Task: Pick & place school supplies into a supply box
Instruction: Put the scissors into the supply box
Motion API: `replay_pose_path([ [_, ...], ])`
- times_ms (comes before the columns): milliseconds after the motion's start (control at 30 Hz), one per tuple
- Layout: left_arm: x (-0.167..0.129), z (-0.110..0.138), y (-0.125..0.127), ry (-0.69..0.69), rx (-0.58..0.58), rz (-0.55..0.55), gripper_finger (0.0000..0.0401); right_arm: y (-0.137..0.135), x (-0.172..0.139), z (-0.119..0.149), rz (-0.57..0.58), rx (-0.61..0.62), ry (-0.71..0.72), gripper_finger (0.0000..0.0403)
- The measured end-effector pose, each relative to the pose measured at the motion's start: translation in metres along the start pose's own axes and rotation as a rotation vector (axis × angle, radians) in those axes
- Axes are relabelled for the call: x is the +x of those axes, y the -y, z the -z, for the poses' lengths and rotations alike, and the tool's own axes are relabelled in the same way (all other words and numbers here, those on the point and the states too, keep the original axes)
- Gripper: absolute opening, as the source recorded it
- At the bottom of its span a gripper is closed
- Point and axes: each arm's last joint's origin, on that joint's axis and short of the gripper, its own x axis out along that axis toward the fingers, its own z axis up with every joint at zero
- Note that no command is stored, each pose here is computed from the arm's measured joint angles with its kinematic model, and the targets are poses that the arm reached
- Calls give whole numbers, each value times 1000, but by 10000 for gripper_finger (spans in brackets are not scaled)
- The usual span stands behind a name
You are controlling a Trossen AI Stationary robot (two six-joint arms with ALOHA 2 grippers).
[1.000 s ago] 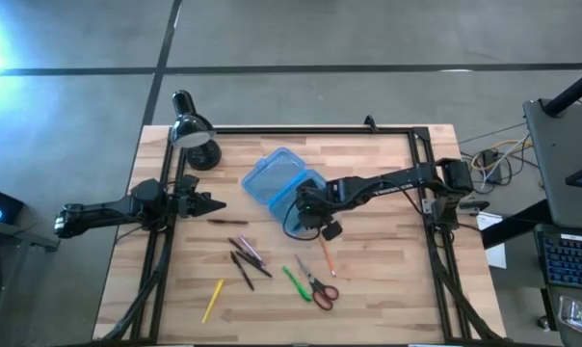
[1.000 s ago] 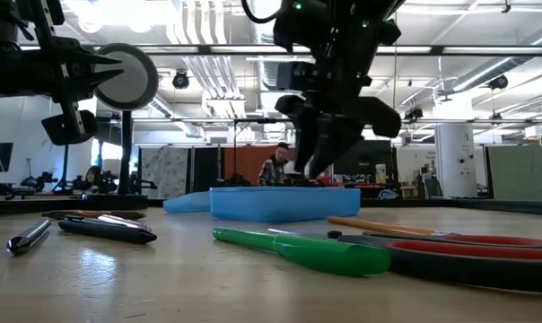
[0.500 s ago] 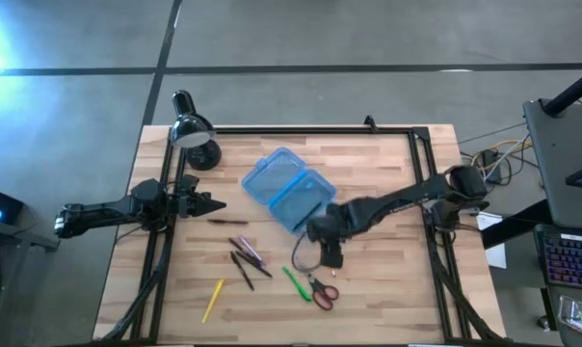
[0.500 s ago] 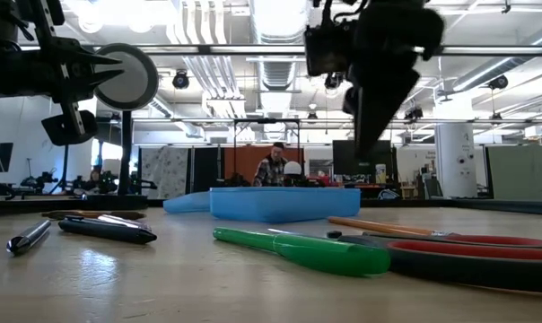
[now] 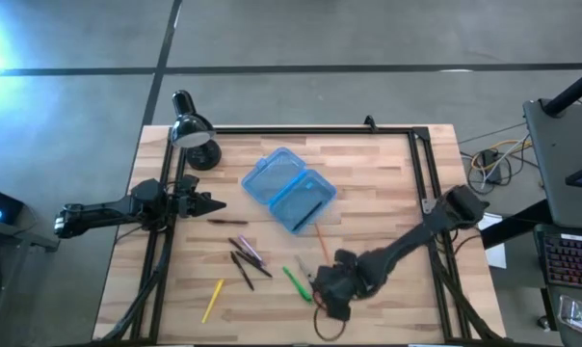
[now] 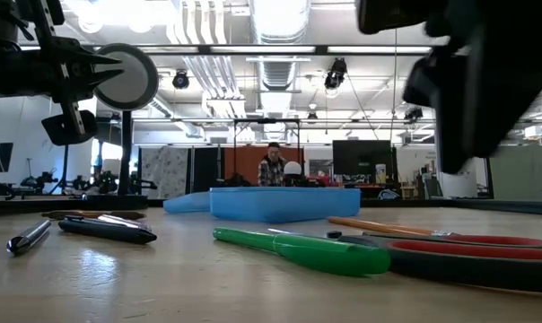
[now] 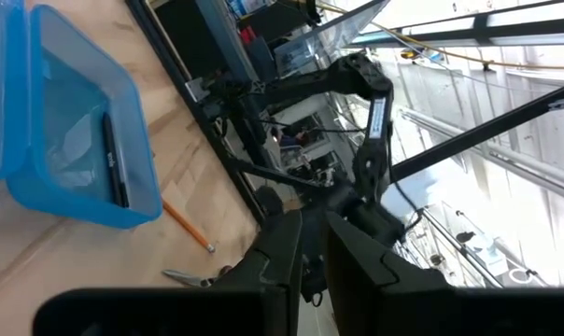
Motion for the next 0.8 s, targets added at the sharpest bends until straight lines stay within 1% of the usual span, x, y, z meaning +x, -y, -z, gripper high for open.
replay_pose_path([
  [67,0,0,0,0,0,-1,28,-9,8,5,8,19,-2,169],
  [200,0,0,0,-1,0,-1,28,-21,31,12,72,85,9,162],
  [300,0,0,0,0,0,-1,28,-27,46,13,104,143,16,156],
  [433,0,0,0,-1,0,-2,28,-31,58,11,137,239,10,150],
  [633,0,0,0,0,0,-1,28,-29,63,12,178,368,27,135],
  [800,0,0,0,-1,0,-1,28,-23,67,16,204,409,13,107],
])
